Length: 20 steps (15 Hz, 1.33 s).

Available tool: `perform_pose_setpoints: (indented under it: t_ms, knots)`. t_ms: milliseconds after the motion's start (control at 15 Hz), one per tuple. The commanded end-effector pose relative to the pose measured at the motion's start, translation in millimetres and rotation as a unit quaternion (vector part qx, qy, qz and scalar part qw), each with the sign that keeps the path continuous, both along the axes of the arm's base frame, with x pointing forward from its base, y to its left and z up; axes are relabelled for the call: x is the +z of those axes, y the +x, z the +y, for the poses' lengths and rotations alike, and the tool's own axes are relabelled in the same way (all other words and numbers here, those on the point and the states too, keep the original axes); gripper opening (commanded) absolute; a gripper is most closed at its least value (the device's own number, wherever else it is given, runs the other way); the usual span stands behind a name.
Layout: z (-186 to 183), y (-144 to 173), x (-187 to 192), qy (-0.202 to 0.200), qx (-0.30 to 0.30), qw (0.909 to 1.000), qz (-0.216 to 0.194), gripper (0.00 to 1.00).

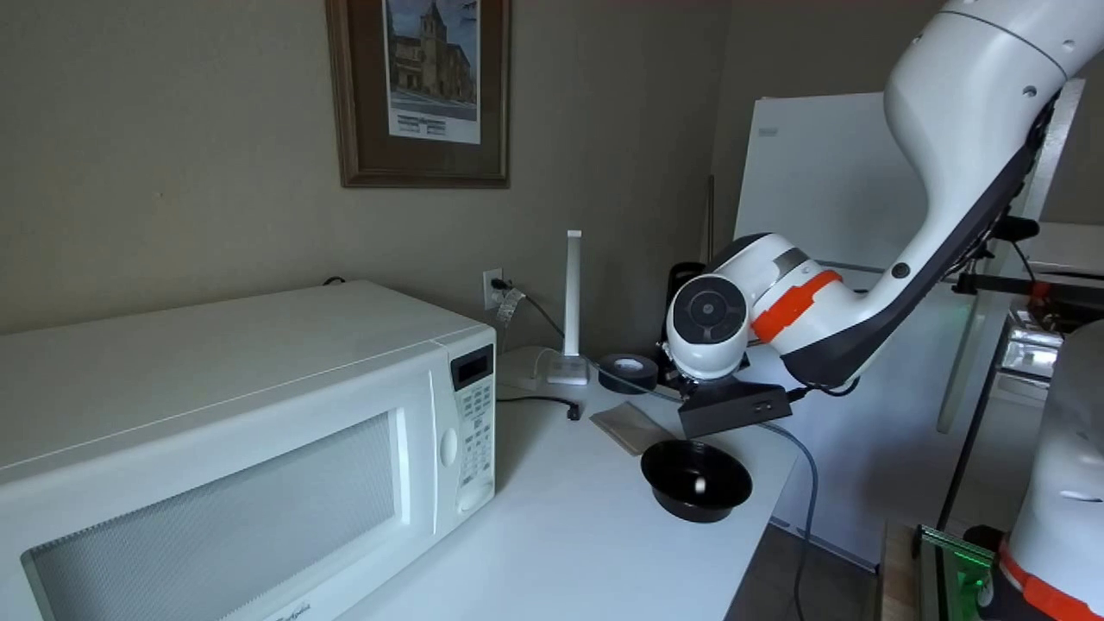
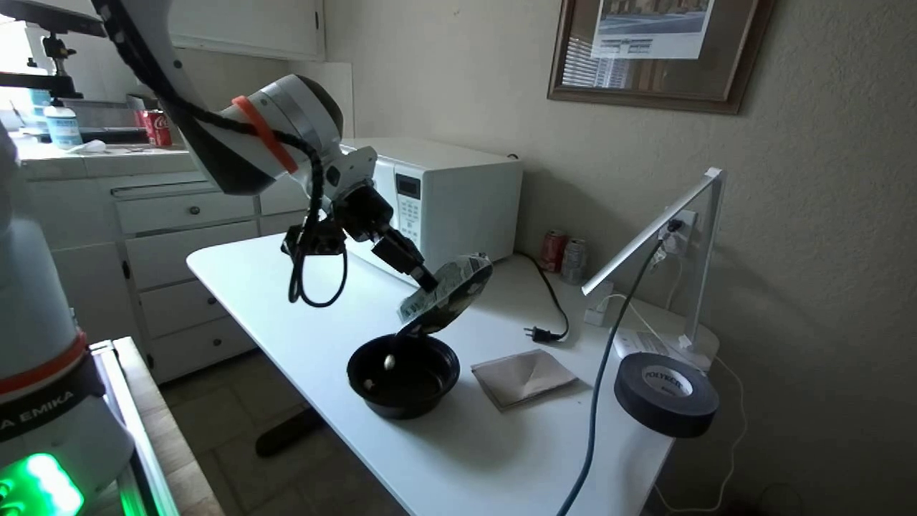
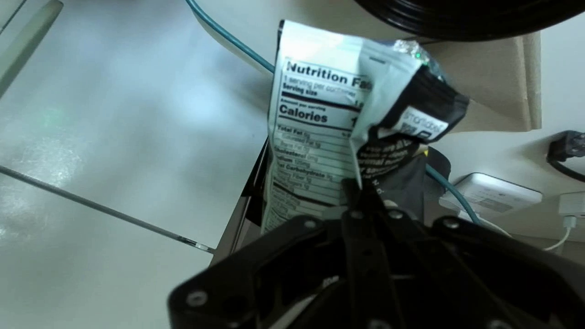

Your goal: Pour the contents in the white and black packet into the black bowl.

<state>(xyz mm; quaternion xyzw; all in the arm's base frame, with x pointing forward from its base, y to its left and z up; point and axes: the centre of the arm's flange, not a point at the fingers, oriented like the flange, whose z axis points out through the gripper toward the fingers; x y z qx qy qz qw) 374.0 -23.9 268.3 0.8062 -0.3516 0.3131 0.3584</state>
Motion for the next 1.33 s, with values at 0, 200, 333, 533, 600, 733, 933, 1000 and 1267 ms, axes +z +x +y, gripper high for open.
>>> perform_pose_setpoints:
  t_ms: [0,200,333,533,600,733,933,1000,1267]
  knots:
    - [4.9,-1.9,-6.9,-0.008,0.01,0.9998,0.016,0.0]
    - [4.1,-0.1,-8.4,-0.017,0.002,0.9998,0.009,0.0]
    - [4.1,0.7,-9.3,-0.013,-0.001,0.9999,0.009,0.0]
    - [3.0,5.3,-10.0,0.02,-0.018,0.9996,0.013,0.0]
    - [2.3,8.0,-8.9,0.036,-0.028,0.9989,0.011,0.0]
    - [2.3,17.2,-5.1,0.08,-0.048,0.9955,0.016,0.0]
    - [3.2,34.5,2.7,0.139,-0.069,0.9878,0.012,0.0]
    - [3.7,41.1,6.2,0.155,-0.076,0.985,0.008,0.0]
    - [7.0,71.0,6.4,0.245,-0.099,0.9645,0.006,0.0]
